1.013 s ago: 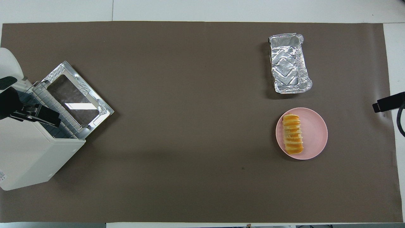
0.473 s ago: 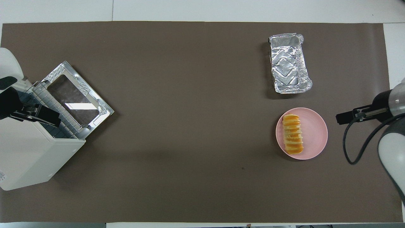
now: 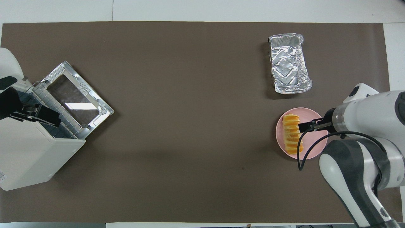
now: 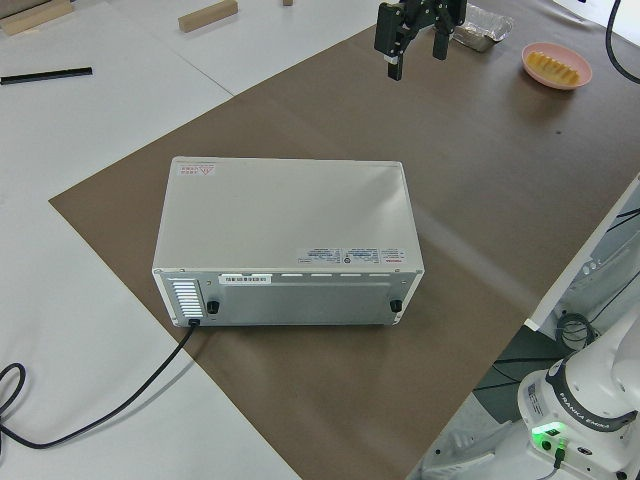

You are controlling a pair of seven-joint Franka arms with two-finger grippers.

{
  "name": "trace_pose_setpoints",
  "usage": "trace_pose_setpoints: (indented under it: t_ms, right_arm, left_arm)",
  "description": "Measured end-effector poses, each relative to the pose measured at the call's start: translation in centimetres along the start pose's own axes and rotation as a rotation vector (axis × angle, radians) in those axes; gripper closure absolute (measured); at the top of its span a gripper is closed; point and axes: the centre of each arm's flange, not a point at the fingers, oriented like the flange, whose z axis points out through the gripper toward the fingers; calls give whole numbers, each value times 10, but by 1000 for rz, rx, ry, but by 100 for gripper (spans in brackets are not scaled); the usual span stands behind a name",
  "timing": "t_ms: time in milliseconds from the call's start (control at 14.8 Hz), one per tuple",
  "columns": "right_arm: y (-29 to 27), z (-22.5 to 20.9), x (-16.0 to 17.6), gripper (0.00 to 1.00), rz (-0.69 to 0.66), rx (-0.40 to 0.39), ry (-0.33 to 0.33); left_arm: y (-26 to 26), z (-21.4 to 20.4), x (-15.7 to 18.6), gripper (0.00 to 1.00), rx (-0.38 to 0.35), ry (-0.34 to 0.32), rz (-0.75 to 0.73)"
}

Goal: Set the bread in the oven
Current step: 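Reach the right gripper down and grasp the orange bread on the plate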

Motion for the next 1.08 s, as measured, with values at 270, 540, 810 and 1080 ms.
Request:
trace_pose_setpoints:
  t_ms: [270,540,810,1080]
  right_arm:
    - [-1,54,15,0,31,8,14]
    - [-18,82,26,0,38,15,40]
    - [-26,95,21,0,27,16,24]
    - [-23,104,14,0,2,17,4]
  left_arm:
    - [0,0,0,0,0,0,0]
    - [0,0,0,0,0,0,0]
    - [0,0,0,0,0,0,0]
    - [0,0,0,0,0,0,0]
